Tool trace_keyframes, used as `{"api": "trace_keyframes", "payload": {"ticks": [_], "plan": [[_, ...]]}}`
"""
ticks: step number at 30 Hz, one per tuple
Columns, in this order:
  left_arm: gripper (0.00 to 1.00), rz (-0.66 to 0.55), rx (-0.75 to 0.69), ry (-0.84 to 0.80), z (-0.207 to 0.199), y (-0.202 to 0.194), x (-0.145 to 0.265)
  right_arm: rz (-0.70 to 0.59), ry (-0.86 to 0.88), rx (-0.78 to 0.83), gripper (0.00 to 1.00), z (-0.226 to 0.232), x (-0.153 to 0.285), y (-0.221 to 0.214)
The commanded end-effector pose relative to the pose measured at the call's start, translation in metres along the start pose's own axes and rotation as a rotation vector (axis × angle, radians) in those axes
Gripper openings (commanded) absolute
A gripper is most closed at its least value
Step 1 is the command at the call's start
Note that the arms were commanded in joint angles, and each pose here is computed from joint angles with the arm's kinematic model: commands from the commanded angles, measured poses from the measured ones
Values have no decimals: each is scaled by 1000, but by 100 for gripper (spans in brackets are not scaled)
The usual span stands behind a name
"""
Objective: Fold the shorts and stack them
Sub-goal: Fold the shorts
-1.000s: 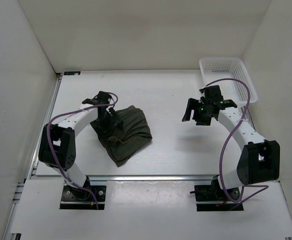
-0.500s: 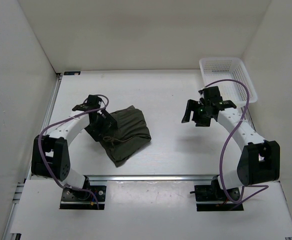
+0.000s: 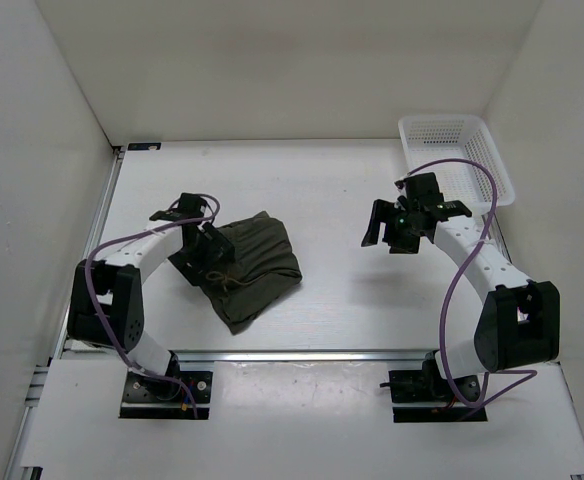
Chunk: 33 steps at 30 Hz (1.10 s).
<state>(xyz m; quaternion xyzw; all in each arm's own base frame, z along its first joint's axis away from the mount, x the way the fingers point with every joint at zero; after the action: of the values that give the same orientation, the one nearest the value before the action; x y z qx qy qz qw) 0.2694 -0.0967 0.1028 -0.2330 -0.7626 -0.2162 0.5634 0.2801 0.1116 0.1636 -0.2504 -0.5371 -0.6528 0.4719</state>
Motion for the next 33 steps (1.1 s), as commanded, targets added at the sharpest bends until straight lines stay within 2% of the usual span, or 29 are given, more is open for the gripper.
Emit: {"api": "trace_keyframes", "payload": {"ticks": [1,4,7,8,11,12,15,16,19,23,27,33], "plan": [[100,-30,-2,22,2,4,-10,-34,25,25,84,6,11,4],[100,-35,-11,35,4,5,-13,-34,25,25,84,6,11,4],[95,-43,-20,40,5,6,-13,-34,25,25,84,7,12,5],[86,-47,-21,31,4,6,-11,-34,25,25,84,7,12,5],[72,-64,-30,18,1,9,-7,-34,25,25,84,7,12,5],[64,-64,-30,18,1,9,-7,-34,25,25,84,7,12,5],[47,-72,-40,2,-2,11,-3,-42,26,27,84,8,14,8],[33,-72,-40,2,-2,11,-3,-42,26,27,84,8,14,8],[11,-72,-74,-23,-10,10,2,-42,26,27,84,8,14,8],[11,-69,-116,-94,-31,6,27,-42,26,27,84,8,16,9],[11,-98,-156,-165,-46,-2,76,-42,26,27,84,8,16,9],[11,-77,-156,-194,-34,-23,104,-42,26,27,84,8,16,9]]}}
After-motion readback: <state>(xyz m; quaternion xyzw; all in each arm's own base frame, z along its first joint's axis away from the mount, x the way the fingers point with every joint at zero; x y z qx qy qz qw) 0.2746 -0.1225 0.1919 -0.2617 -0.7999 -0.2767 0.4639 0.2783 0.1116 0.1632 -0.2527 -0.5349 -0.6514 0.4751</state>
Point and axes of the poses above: each gripper's point midway between its finger pads, its own x axis back along the fingers, its own z axis along the line the jaws close on, y = z × x, the point moved 5 cm from there along x, back along the fingers, and after that the axes turned 10 degrees about x, right-handed, at the moved point
